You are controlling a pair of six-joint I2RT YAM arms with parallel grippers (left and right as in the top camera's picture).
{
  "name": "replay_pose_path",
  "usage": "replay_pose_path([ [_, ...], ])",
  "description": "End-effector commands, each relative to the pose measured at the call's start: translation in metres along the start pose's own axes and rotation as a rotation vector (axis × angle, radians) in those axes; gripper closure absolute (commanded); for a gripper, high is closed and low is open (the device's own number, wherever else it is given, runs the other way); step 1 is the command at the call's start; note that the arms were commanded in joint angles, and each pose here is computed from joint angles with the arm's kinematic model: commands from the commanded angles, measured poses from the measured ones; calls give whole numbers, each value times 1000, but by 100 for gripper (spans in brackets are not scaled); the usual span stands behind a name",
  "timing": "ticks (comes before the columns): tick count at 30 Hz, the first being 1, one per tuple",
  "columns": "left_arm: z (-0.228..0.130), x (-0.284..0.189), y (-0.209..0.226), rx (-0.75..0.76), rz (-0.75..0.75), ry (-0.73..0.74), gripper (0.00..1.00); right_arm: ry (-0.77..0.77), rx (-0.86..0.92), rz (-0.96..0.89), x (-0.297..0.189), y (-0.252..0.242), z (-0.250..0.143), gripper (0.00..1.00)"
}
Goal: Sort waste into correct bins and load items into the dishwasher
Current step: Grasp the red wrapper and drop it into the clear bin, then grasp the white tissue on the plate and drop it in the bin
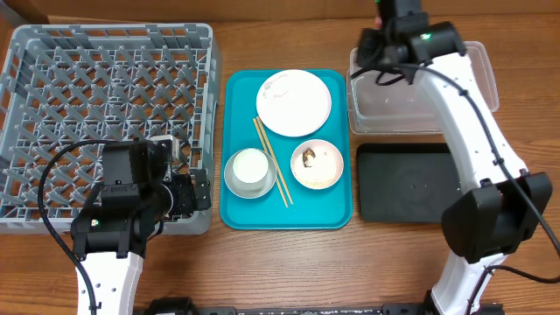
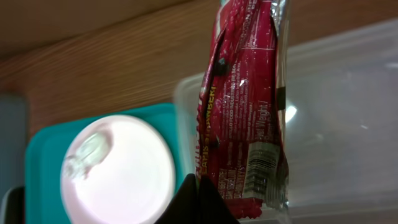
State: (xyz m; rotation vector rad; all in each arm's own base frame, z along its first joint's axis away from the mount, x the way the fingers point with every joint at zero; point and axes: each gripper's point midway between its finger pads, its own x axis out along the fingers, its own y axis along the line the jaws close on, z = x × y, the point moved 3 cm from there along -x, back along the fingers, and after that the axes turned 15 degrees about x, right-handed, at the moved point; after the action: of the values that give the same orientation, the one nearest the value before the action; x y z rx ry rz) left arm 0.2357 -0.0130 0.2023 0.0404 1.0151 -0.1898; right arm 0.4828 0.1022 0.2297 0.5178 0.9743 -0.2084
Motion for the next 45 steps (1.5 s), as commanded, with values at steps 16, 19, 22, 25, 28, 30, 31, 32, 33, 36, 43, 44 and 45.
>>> replay_pose_path([
  [16,8,-7,0,-5,-1,-31,0,148,69,152,20,19,-27,27],
  [19,9,-7,0,-5,-1,-31,0,180,-27,244,16,41,-38,27],
  [22,8,-7,0,-5,-1,-31,0,168,-133,281,13,60,-51,27],
  [25,9,-7,0,-5,-1,-31,0,143,-217,307,11,81,-64,26],
  [28,9,-7,0,-5,-1,-31,0,75,-256,307,10,100,-71,23],
  [30,8,-7,0,-5,-1,-31,0,26,-277,320,11,115,-75,21],
  [31,8,-7,0,-5,-1,-31,0,2,-287,326,14,123,-77,20],
  [32,8,-7,0,-5,-2,-30,0,-17,-294,333,16,129,-80,19],
  [33,8,-7,0,-5,-2,-30,0,-30,-301,336,20,134,-83,19],
  [36,8,-7,0,-5,-2,-30,0,-62,-316,347,32,148,-92,19],
  [43,8,-7,0,-5,-2,-29,0,-107,-319,309,79,155,-104,18],
  [44,8,-7,0,-5,-2,-29,0,-103,-320,302,88,154,-107,18],
  [45,8,-7,0,-5,-2,-29,0,-95,-322,294,98,152,-111,15],
])
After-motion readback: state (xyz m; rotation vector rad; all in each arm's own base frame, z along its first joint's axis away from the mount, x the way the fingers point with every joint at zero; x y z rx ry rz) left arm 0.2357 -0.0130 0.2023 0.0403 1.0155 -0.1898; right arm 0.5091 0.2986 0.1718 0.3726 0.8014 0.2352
